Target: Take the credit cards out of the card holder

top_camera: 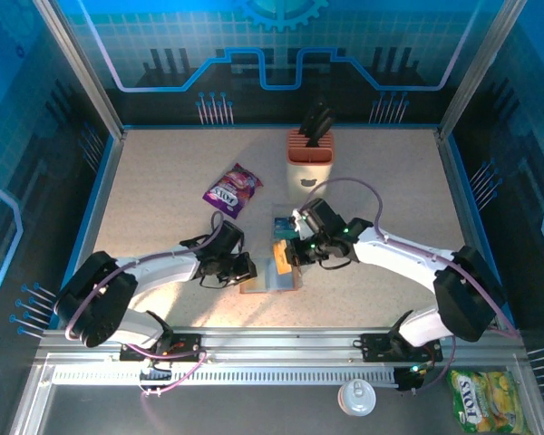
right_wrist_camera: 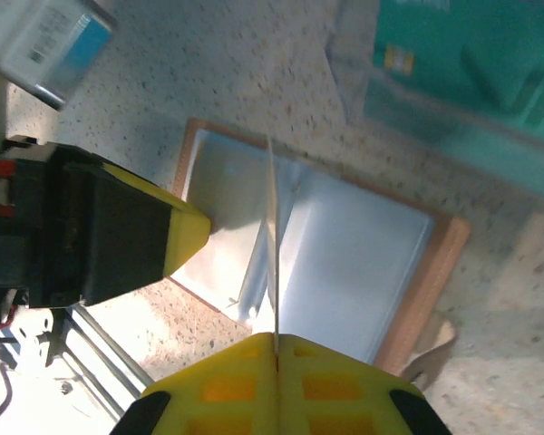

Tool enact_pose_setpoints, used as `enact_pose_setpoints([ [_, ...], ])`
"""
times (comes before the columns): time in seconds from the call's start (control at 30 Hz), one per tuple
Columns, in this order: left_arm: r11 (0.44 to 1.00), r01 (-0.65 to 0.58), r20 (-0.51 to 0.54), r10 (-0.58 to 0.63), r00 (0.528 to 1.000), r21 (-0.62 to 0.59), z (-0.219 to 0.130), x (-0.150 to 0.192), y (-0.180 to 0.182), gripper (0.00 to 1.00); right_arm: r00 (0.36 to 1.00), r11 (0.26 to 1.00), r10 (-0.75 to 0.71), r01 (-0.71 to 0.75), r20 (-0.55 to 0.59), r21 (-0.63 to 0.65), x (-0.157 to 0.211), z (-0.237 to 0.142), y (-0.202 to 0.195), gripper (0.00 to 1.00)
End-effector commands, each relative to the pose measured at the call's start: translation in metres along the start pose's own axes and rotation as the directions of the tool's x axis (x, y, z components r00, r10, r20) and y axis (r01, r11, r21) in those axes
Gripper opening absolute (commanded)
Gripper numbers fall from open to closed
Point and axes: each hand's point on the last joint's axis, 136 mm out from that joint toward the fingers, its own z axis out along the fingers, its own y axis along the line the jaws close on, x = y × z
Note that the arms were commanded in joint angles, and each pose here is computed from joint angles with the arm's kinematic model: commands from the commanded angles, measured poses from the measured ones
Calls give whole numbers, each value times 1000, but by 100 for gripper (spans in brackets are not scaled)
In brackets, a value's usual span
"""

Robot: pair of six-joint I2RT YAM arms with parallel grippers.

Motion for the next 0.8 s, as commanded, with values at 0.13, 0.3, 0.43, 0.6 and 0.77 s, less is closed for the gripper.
enact_pose_setpoints([
  [0.13,999,9,21,-8,1000,-32,-9,-1,6,16,909,901,-401,414,-115,131,-17,-33,-16,0],
  [0.3,1000,3,33,-2,999,-18,-12,-8,-4,16,789,788,-589,609,-174,95,-29,-41,-13,0],
  [0.43,1000,-2,39,2,999,-13,-14,-11,-8,16,664,660,-699,742,-265,119,-39,-43,-26,0],
  [0.6,1000,3,42,-2,999,-24,-15,-10,-4,16,542,528,-769,838,-340,140,-61,-45,-37,0],
  [0.77,999,15,51,-13,999,-30,-17,-9,-1,18,490,489,-793,866,-362,100,-81,-38,-46,0],
])
